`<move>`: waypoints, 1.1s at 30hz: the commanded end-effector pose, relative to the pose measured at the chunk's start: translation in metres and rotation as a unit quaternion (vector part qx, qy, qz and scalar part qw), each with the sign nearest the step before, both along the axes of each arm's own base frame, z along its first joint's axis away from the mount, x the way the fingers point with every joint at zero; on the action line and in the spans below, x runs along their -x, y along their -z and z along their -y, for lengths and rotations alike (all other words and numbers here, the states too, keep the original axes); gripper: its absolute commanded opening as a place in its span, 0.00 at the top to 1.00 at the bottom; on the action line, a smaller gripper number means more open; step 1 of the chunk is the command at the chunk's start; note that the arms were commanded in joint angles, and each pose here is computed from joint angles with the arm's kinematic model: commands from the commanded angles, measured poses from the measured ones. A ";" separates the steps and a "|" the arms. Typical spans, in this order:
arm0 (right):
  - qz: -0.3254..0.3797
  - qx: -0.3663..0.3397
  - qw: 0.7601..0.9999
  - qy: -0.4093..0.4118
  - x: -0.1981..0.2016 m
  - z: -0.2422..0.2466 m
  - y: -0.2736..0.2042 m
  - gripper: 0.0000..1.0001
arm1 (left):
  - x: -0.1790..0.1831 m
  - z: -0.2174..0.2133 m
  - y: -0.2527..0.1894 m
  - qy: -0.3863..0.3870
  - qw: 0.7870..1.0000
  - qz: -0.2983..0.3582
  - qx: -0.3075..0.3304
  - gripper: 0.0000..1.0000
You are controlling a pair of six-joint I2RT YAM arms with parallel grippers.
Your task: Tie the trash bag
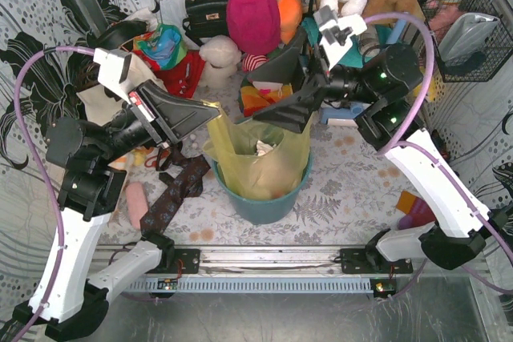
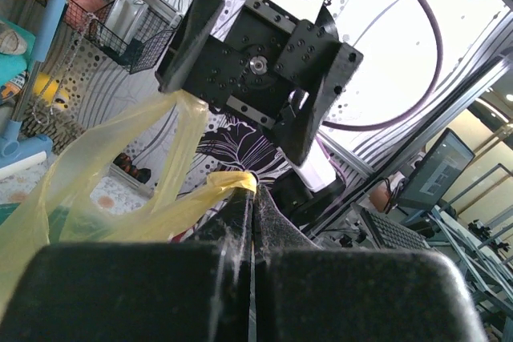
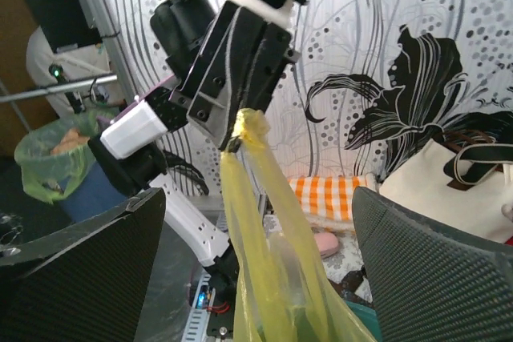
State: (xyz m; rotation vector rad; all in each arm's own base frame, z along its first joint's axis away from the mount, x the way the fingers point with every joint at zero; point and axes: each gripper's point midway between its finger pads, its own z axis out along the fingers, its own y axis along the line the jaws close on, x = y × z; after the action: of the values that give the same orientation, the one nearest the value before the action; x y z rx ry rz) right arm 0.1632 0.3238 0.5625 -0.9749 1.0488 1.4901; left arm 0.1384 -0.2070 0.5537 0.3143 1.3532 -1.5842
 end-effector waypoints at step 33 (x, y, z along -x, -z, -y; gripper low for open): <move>0.088 0.037 0.994 -0.061 0.032 -0.076 0.023 0.84 | 0.018 -0.006 -0.009 0.003 1.000 0.029 0.008 0.66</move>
State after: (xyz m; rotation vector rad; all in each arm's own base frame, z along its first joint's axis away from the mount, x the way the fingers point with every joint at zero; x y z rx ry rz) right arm 0.1379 0.4062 0.5267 -1.2264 0.9966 1.4519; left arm 0.1280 -0.2050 0.5576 0.3208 1.3409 -1.6129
